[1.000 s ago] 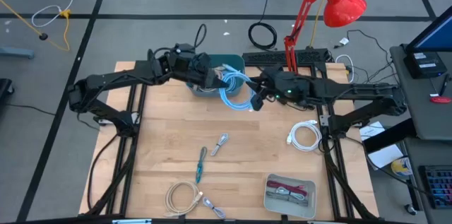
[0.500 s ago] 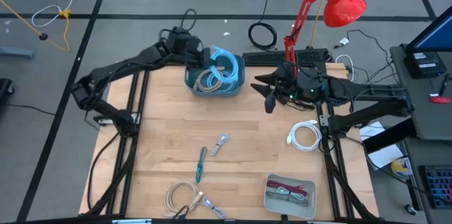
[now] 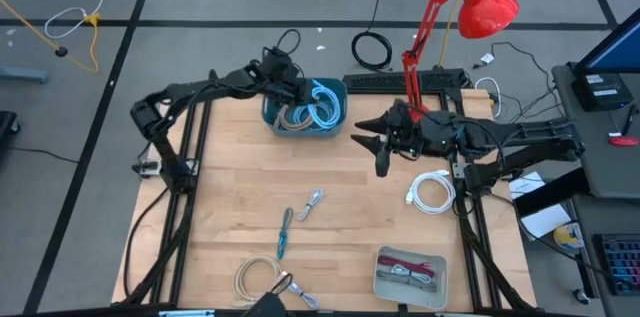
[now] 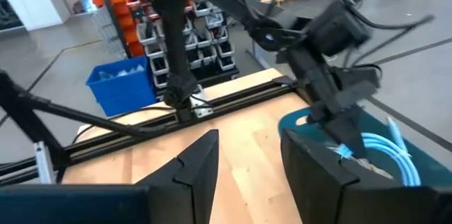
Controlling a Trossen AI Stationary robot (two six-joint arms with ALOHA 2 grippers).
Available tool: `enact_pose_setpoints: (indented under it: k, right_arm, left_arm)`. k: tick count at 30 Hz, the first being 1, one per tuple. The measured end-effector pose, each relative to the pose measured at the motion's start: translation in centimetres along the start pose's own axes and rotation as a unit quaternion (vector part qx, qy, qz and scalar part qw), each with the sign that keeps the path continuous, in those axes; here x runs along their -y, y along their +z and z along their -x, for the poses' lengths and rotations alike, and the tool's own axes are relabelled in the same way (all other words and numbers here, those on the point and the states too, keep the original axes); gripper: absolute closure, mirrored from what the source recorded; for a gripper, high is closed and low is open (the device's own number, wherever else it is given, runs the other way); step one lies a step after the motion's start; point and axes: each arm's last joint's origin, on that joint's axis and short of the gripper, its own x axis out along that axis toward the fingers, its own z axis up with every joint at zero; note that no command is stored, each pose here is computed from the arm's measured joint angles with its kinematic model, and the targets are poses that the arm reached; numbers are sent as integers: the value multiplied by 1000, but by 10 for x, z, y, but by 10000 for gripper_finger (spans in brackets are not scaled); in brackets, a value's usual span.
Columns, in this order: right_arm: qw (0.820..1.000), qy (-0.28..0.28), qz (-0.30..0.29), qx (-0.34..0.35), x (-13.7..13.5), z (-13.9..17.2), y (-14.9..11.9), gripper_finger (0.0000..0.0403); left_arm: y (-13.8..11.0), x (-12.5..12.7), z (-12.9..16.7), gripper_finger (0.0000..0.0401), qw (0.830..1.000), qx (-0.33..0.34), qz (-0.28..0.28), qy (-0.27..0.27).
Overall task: Sort cables into bins
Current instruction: Put the blue HDMI cable into the blue bin
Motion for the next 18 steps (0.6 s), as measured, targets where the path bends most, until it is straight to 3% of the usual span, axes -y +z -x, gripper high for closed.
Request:
enact_pose_setpoints:
  k: [10, 18]
  right_arm:
    - [1000, 14, -3, -2, -7, 3, -2, 259]
    - [1000, 21, -2, -4, -11, 5, -3, 259]
  left_arm:
    - [-4, -19, -30, 360, 999, -27, 13, 24]
    - [-8, -28, -37, 356, 997, -41, 29, 50]
